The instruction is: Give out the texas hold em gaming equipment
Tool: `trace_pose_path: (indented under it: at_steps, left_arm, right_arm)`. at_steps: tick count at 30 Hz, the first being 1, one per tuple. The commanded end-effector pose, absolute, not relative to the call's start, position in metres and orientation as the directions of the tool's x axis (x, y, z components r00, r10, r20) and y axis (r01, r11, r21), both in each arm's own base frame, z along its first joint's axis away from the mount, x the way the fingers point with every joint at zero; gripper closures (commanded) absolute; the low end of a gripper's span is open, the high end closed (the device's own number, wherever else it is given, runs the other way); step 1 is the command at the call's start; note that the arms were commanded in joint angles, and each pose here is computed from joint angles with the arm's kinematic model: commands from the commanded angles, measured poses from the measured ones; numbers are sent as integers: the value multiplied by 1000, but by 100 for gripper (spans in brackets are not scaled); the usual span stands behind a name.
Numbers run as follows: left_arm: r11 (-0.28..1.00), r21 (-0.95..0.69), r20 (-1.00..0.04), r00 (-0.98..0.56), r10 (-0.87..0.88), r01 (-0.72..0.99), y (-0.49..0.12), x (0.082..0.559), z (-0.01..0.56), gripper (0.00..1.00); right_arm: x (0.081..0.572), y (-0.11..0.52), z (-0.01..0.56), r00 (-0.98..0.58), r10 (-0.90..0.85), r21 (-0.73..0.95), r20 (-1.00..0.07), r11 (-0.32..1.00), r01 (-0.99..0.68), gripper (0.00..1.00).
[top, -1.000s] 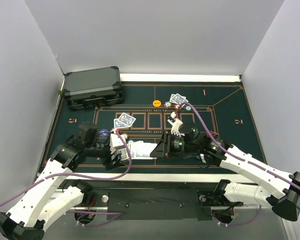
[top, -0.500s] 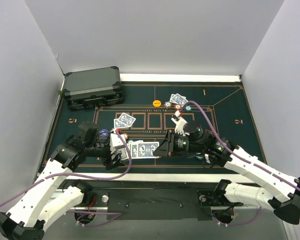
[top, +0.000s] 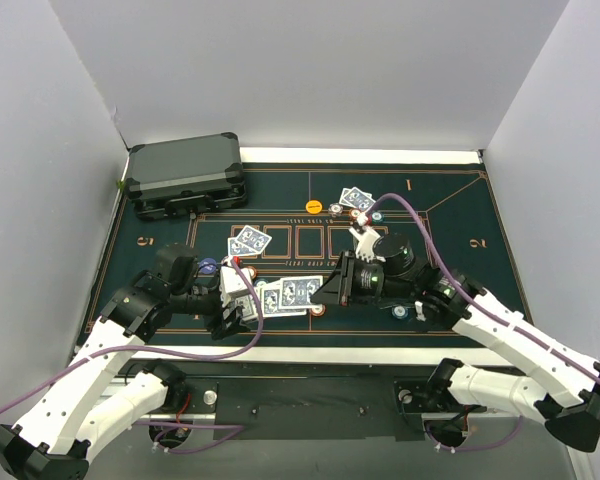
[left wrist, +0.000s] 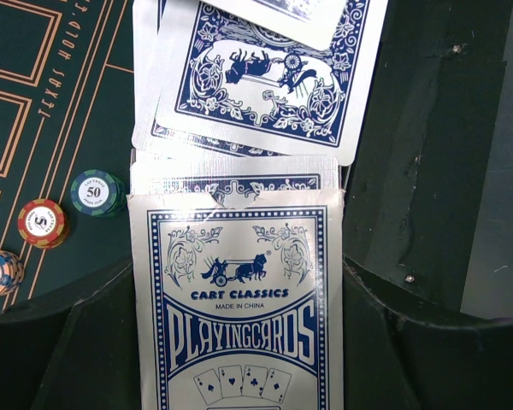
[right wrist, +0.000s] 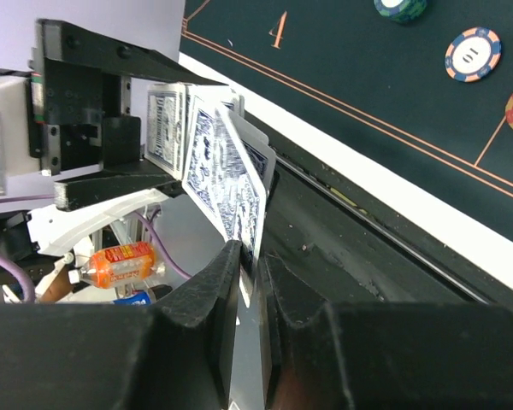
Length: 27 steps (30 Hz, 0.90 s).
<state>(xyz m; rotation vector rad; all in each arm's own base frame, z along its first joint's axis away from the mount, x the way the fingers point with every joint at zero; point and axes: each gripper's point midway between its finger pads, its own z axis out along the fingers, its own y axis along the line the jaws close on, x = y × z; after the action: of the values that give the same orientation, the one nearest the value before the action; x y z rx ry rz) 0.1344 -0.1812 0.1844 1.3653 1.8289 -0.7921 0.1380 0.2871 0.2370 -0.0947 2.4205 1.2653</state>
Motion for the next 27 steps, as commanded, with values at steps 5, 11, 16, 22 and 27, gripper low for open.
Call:
trace_pose_path:
  at_steps: [5,11,16,22,27]
  left_arm:
    - [223,-43,-863,-149,483,974,-191,135,199,100]
    - [222,-37,-864,-143,483,974,-190,135,200,100]
    - [220,-39,-864,-143,482,975,-190,135,200,100]
    - [224,-35,-863,-142,484,974,-189,134,201,100]
    - [222,-35,-864,-141,484,974,-188,132,200,100]
  right_arm:
    - [152,283,291,-877,177,796,-447,525,-301,98]
    - [176,261,298,-849,217,758,-481,590,-278,100]
    - [214,222,280,-799,203,606,-566,759,-236,100]
    - [273,187,254,-754,47,267,-656,948,-174,100]
    - [321,175,212,-776,-134,-48,-617,990,-133,100]
